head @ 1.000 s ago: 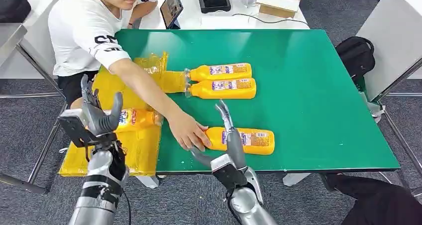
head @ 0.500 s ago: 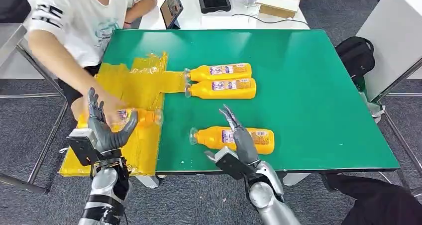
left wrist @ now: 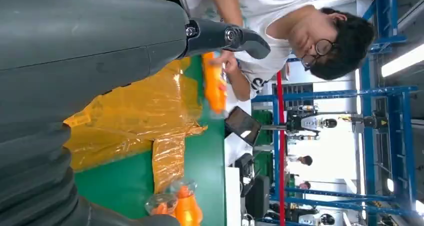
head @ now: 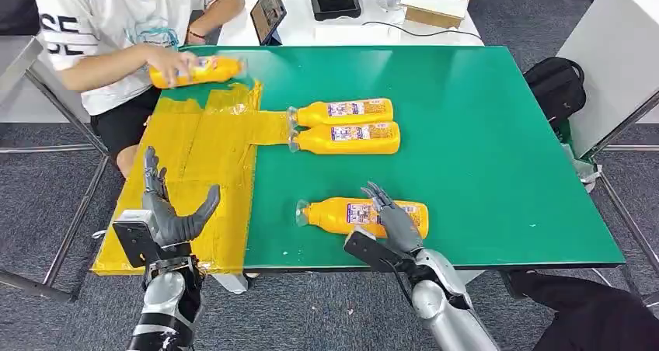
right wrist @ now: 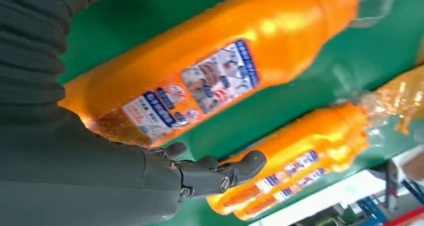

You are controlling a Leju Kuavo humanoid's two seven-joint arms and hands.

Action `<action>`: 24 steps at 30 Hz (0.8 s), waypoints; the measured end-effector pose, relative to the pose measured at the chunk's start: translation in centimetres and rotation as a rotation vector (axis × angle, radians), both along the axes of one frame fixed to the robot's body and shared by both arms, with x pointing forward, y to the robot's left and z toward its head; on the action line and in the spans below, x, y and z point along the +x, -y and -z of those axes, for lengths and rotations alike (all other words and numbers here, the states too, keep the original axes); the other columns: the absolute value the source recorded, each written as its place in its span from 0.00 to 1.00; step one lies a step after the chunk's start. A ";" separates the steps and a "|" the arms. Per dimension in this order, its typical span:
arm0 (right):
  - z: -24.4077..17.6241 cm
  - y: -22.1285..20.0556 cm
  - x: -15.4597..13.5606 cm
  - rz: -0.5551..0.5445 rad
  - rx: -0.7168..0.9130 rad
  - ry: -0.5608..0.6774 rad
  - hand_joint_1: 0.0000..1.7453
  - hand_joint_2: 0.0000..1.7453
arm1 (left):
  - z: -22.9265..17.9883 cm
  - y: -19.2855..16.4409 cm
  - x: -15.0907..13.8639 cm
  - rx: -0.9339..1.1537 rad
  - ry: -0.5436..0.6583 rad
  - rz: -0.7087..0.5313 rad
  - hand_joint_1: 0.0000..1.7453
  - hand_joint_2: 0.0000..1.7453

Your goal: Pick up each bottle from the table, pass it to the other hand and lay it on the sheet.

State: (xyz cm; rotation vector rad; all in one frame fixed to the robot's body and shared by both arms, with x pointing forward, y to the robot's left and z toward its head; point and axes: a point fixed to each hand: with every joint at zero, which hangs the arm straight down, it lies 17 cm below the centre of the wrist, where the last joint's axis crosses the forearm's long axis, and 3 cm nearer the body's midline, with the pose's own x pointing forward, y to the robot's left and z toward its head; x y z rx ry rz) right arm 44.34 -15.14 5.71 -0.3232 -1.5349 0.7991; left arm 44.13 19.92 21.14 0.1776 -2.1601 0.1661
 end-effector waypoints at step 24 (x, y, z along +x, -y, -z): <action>2.7 3.5 2.2 0.068 -0.282 -0.049 0.00 1.00 | 1.8 -0.6 0.2 -0.007 -0.047 0.001 0.00 1.00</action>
